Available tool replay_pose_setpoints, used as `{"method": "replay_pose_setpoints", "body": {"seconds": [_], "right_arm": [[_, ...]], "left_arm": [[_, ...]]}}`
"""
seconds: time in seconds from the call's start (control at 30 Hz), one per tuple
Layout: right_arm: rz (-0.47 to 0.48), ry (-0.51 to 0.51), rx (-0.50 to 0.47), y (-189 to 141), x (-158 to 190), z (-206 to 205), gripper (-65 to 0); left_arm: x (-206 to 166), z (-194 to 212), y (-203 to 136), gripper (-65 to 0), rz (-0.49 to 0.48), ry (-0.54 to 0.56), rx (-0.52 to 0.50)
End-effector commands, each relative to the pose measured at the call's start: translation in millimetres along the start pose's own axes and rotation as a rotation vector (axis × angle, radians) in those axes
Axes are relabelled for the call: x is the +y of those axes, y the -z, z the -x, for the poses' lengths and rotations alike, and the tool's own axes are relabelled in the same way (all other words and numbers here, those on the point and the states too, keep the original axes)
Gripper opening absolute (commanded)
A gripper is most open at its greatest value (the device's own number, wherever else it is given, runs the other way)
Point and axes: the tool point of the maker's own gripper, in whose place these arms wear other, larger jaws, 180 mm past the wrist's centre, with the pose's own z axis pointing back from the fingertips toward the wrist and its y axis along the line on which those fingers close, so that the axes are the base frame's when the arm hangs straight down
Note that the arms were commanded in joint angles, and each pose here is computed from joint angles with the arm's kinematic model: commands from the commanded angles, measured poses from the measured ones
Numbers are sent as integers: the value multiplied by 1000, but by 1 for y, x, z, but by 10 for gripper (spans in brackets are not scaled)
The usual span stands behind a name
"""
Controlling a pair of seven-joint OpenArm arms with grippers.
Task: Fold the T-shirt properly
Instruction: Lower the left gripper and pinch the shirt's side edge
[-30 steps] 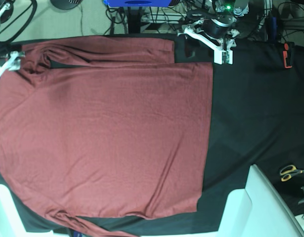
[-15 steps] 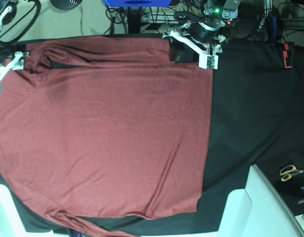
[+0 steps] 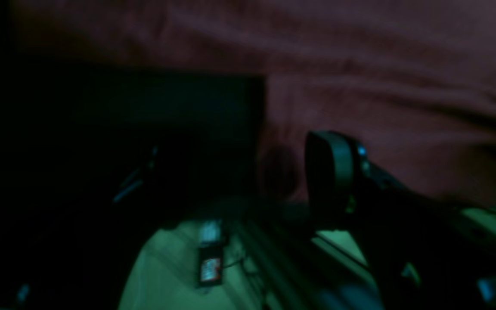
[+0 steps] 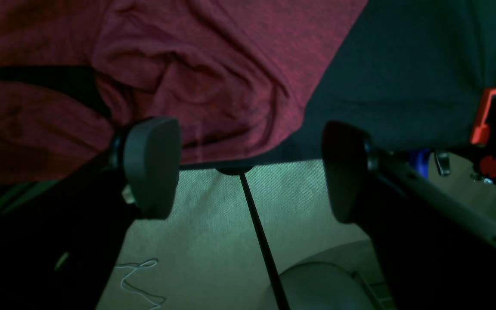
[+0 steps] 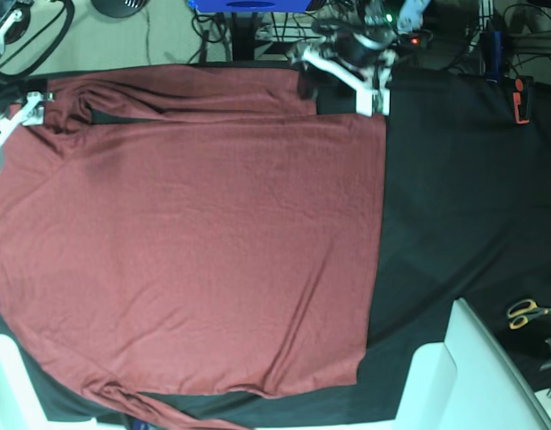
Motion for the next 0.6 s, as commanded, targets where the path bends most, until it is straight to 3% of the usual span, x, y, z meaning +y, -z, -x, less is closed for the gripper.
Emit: {"method": "replay_pose_setpoints", "body": {"seconds": [0.0,0.2,0.4,0.47,0.57], "right_arm": [[20,-6,-25,-4,-7,-7,-164],[20,-6,-24,-4,-7,-6,-218],[19,-9,-10,-4,-7,0,-224],[19,-9,-10,-4,-7,0,-224],[20,-9,-11,-4,-7,0,-224]], "left_arm": [[2,8,0,-237,-8,-4,35],[-26,19,5,-244,68,40,71],[-26,25,7,-257,65,38,90],[-26,25,7,-337,66,36,90],[-28,27,7,-551,72,39,96]]}}
